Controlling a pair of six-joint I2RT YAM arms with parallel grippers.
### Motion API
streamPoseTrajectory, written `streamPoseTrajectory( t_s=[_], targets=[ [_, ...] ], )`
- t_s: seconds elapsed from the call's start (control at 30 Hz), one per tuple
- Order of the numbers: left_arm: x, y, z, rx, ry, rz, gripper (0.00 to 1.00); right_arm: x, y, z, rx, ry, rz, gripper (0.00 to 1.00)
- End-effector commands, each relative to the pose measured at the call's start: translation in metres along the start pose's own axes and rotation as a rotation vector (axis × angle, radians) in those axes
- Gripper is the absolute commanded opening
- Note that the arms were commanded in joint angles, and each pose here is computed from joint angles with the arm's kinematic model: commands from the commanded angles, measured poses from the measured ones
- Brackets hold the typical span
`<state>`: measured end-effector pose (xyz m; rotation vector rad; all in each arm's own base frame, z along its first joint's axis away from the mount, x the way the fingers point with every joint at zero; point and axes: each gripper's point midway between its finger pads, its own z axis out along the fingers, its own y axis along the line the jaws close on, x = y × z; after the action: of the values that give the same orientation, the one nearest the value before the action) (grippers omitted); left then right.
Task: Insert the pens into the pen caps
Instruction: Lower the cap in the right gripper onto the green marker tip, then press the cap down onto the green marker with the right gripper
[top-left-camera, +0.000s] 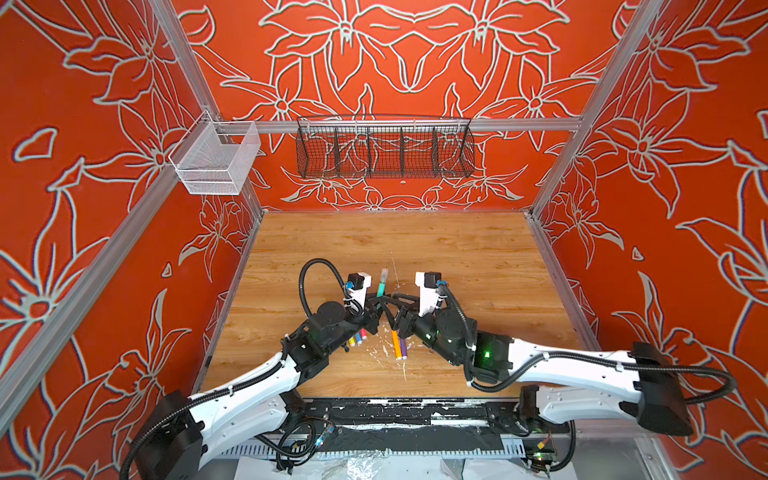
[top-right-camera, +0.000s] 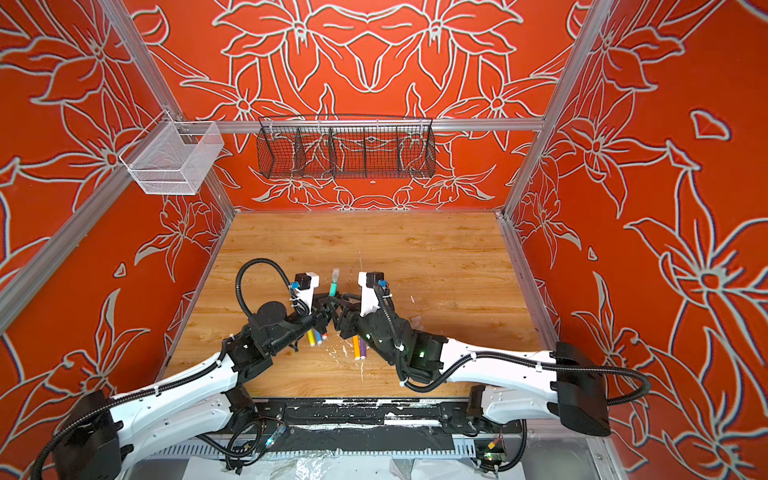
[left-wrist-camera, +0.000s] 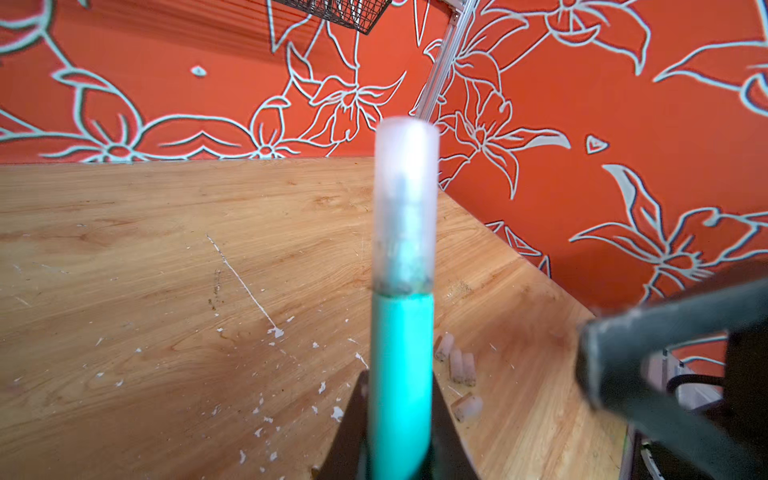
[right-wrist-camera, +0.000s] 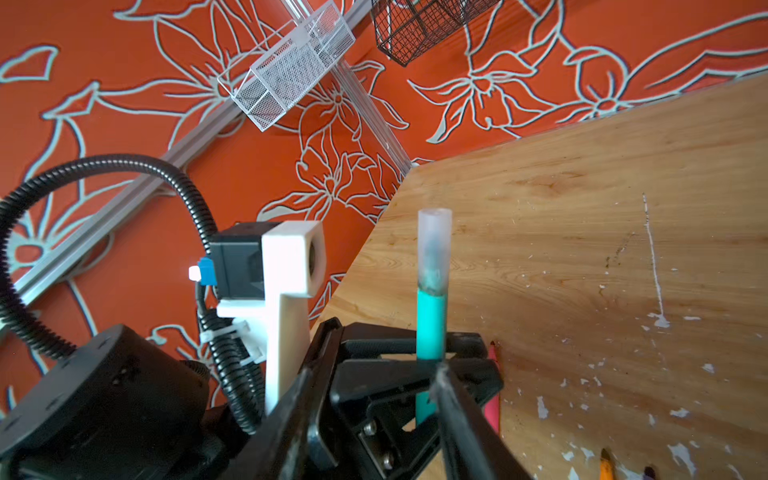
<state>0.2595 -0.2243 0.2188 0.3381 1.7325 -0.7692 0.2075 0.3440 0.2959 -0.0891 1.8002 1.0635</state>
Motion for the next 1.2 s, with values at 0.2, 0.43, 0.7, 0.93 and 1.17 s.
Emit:
streamPoseTrajectory(
  t_s=[0.2,0.43,0.7,0.93,1.17],
  targets=[
    [-0.024,-0.005,-0.011,0.015,-0.103,0.039,0.00,-0.058,0.004,-0.006,0.011,0.008,0.006,0.53],
    [-0.025,-0.014,-0.011,0.069,-0.098,0.040,0.00,-0.064,0.012,0.025,0.017,0.070,0.006,0.54],
    [-0.025,-0.017,-0.011,0.084,-0.093,0.040,0.00,-0.048,0.014,0.057,0.044,0.137,-0.012,0.52],
    [-0.025,-0.017,-0.011,0.083,-0.095,0.039,0.00,-0.038,0.010,0.067,0.058,0.162,-0.013,0.37],
    [-0.026,-0.012,-0.010,0.052,-0.097,0.020,0.00,-0.019,0.001,0.068,0.072,0.199,0.019,0.00]
  ],
)
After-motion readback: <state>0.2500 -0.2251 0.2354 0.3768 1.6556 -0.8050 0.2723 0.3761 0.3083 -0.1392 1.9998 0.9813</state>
